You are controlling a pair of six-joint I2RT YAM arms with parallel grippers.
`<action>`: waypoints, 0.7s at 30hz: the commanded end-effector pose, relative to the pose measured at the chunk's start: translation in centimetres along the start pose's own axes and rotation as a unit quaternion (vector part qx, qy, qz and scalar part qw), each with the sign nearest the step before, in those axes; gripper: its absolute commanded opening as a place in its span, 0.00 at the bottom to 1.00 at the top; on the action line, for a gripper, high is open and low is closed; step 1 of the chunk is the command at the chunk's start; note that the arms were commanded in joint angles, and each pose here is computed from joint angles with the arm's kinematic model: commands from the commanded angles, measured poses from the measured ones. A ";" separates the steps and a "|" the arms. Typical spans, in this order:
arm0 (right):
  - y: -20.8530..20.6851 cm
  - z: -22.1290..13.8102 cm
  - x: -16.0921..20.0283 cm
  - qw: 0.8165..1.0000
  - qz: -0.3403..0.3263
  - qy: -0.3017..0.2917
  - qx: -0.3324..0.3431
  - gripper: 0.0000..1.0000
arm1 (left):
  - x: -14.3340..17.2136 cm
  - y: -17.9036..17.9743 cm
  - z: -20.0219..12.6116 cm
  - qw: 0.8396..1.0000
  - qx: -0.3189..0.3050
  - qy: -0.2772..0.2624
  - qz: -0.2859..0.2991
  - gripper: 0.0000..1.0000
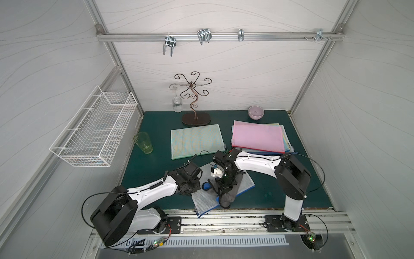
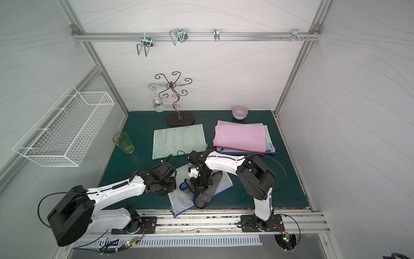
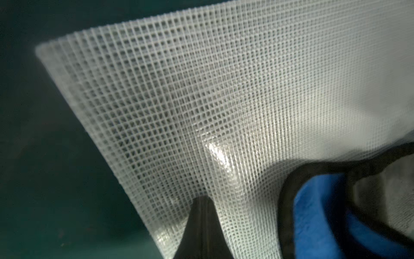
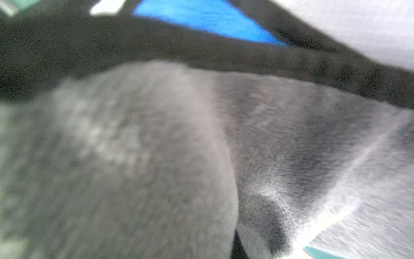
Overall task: Wipe the document bag
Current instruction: Wipe the dirt from the document bag, then place the cleaning item at the center of the board.
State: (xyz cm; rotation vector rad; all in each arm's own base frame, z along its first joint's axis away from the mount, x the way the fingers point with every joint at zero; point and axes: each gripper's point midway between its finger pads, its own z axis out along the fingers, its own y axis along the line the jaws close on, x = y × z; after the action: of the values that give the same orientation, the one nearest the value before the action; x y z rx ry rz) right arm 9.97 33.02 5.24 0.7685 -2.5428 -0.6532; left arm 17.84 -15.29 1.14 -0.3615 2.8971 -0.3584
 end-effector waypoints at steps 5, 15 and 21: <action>-8.3 -1.4 0.4 0.985 0.167 -0.040 0.005 0.00 | 0.8 2.6 0.9 0.999 -0.049 0.010 0.005 0.00; -20.4 -9.9 9.8 0.873 0.431 -0.187 0.128 0.00 | 0.2 2.6 0.2 0.998 -0.053 0.003 0.024 0.00; -23.0 -11.1 10.5 0.844 0.466 -0.236 0.122 0.15 | -0.8 1.8 -1.3 0.998 -0.039 -0.014 0.043 0.00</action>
State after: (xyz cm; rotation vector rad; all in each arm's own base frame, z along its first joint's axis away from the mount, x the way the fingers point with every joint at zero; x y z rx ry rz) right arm 17.07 7.83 5.13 -0.6239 -3.0087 -0.2484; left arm 17.95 -14.26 1.40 -0.2857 2.8950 -0.3052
